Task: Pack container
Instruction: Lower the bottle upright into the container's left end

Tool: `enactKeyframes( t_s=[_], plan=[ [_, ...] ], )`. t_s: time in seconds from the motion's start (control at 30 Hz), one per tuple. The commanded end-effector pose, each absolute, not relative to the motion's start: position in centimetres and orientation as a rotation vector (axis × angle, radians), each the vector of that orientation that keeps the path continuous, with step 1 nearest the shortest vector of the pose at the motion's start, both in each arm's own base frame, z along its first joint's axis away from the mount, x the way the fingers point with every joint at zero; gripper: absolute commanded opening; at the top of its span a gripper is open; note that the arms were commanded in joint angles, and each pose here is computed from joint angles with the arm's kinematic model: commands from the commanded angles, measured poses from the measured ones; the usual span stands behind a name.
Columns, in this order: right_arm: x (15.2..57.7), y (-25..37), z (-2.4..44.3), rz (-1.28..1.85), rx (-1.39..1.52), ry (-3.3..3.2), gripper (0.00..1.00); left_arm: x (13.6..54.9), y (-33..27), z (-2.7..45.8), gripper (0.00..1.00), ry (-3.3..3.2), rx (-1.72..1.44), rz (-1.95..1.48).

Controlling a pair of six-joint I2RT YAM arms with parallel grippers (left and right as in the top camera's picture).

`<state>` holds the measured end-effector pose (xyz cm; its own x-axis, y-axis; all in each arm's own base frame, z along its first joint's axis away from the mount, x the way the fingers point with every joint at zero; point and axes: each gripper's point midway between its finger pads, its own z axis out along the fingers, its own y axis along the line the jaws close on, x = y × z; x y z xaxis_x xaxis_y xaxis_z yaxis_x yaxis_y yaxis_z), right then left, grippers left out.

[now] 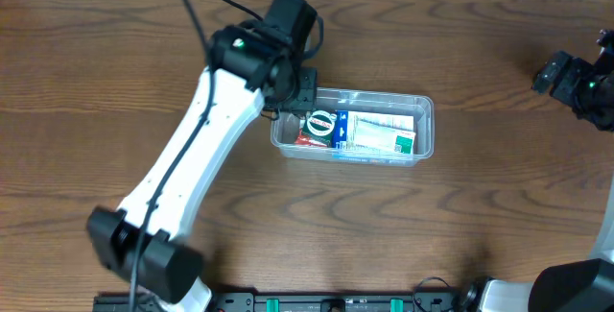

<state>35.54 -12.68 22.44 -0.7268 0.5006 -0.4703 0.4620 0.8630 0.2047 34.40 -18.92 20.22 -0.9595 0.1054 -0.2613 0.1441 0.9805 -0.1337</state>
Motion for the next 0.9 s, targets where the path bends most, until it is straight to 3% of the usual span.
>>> enactKeyframes(
  t_s=[0.0, 0.87],
  plan=[
    [35.5, -12.7, 22.7, 0.101, 0.713, 2.501, 0.99, 35.2, -18.6, 18.6, 0.13, 2.898, 0.155, -0.146],
    [35.5, -12.7, 22.7, 0.102, 0.713, 2.501, 0.99, 36.0, -16.8, 13.3, 0.13, 2.980, 0.145, 0.094]
  ],
)
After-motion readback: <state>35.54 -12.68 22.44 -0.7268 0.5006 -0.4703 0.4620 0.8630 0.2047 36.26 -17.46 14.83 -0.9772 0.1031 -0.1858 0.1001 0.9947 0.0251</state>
